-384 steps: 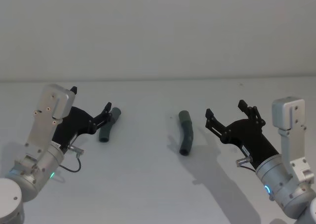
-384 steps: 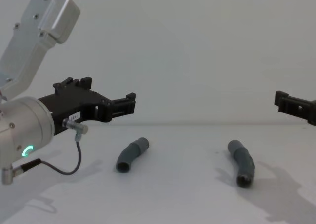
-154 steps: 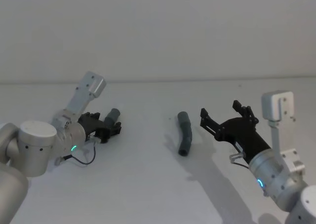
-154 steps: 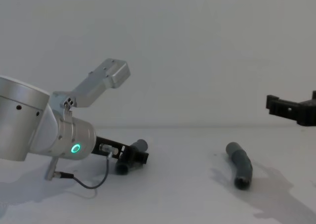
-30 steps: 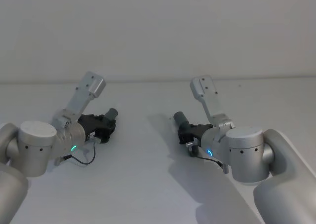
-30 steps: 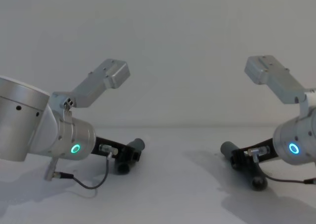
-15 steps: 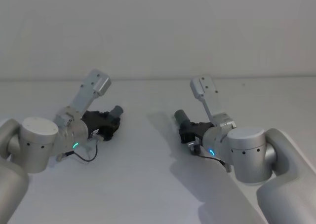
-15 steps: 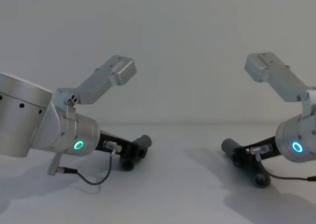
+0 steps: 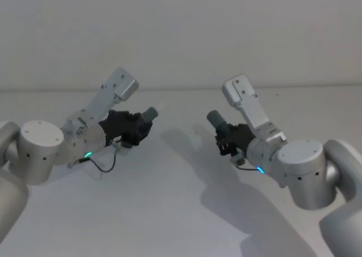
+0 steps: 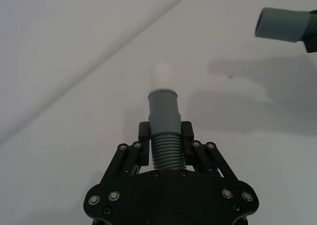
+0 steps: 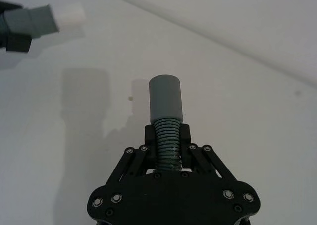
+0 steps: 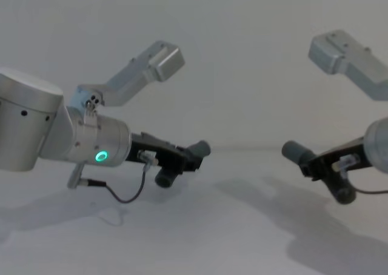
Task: Use both hands to pick up one end of the pipe from the table, align the ends, and insert them.
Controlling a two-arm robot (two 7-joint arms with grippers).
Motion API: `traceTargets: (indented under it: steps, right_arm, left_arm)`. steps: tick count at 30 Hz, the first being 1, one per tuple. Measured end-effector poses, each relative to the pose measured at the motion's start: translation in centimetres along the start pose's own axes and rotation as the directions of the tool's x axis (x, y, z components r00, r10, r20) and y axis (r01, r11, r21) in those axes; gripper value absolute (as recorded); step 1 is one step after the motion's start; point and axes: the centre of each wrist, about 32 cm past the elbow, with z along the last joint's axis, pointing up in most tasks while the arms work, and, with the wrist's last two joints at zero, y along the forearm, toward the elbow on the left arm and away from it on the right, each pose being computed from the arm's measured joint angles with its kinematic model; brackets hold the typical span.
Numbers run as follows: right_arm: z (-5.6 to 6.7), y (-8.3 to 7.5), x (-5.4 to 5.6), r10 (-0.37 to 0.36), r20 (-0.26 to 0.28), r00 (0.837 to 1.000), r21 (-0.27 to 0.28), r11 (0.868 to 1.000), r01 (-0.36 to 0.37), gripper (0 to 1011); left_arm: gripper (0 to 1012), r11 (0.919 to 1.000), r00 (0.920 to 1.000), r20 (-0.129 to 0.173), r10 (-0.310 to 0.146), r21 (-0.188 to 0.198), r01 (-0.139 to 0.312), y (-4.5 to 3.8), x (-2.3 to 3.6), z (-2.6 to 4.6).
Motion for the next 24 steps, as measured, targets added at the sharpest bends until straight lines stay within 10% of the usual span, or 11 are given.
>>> traceTargets:
  steps: [11,24]
  right_arm:
    - [0.3,-2.4,1.5,-0.010,0.183,0.983,0.030,1.000,0.005,245]
    - [1.0,-4.6,2.9,-0.017,0.398,0.917,0.027,1.000,0.006,245]
  left_arm:
    - [341,0.9883,0.9853,0.144,-0.092,-0.107,0.108,0.41,1.64,0.99]
    - [341,0.9485,0.9132,0.370,-0.171,-0.189,0.254,0.62,3.82,1.59]
